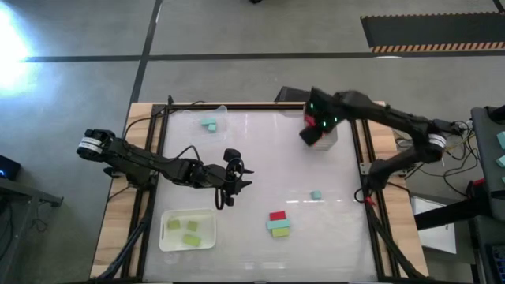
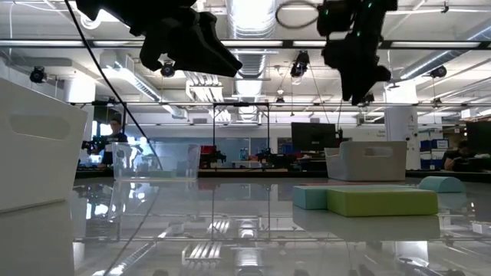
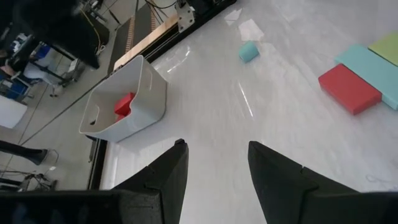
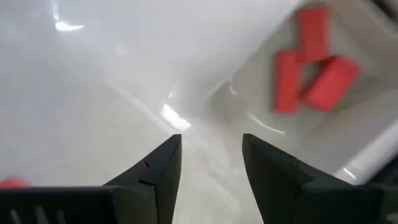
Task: Sort & place blocks by color
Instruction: Put the right blue block into the transparent bin
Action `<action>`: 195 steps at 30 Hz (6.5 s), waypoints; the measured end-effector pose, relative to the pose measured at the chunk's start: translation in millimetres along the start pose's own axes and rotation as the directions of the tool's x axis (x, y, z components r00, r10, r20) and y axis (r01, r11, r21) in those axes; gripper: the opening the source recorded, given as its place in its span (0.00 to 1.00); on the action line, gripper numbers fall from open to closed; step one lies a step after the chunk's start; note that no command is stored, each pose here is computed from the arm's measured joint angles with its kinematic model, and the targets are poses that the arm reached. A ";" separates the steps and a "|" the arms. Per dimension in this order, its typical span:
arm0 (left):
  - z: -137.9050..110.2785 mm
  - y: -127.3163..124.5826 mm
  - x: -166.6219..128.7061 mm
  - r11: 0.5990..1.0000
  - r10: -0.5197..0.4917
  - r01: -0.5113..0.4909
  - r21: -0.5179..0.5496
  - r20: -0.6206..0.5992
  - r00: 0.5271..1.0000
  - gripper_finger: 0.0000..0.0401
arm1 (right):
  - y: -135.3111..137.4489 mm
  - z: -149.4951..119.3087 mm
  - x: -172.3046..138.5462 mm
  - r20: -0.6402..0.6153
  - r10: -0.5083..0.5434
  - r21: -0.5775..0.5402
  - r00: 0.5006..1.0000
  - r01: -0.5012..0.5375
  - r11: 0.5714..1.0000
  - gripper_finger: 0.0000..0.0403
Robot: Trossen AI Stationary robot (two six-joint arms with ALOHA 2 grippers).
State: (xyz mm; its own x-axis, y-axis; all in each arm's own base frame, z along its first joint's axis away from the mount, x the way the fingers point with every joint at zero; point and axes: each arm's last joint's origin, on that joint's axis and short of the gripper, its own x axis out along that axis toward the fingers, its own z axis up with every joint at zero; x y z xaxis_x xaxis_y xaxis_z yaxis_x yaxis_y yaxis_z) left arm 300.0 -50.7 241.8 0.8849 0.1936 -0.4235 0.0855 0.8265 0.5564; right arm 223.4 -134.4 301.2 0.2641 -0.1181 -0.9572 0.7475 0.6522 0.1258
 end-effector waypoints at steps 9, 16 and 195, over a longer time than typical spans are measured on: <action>0.0 -0.2 -0.1 1.000 -0.001 0.001 -0.001 0.000 1.000 0.38 | 66.9 -71.5 0.0 -0.056 0.060 -0.114 0.997 -0.066 0.991 0.38; 0.0 -0.3 -0.1 1.000 -0.001 0.001 0.000 0.000 1.000 0.38 | 93.5 -137.8 30.2 -0.202 -0.007 -0.641 0.979 -0.126 0.757 0.38; -154.0 172.4 -35.6 0.761 -0.010 -0.552 -0.339 -0.859 0.513 0.29 | 104.4 -156.6 98.7 0.601 0.576 -0.559 0.554 -0.223 0.798 0.57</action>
State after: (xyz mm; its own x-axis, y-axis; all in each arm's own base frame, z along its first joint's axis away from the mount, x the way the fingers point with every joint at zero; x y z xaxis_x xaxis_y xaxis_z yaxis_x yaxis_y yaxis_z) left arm 212.8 166.3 242.7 0.0597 0.5445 -0.8367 -0.5790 0.7016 0.4153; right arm 232.1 39.3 179.0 0.9431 -0.1401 -0.3016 0.1972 0.9659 0.1678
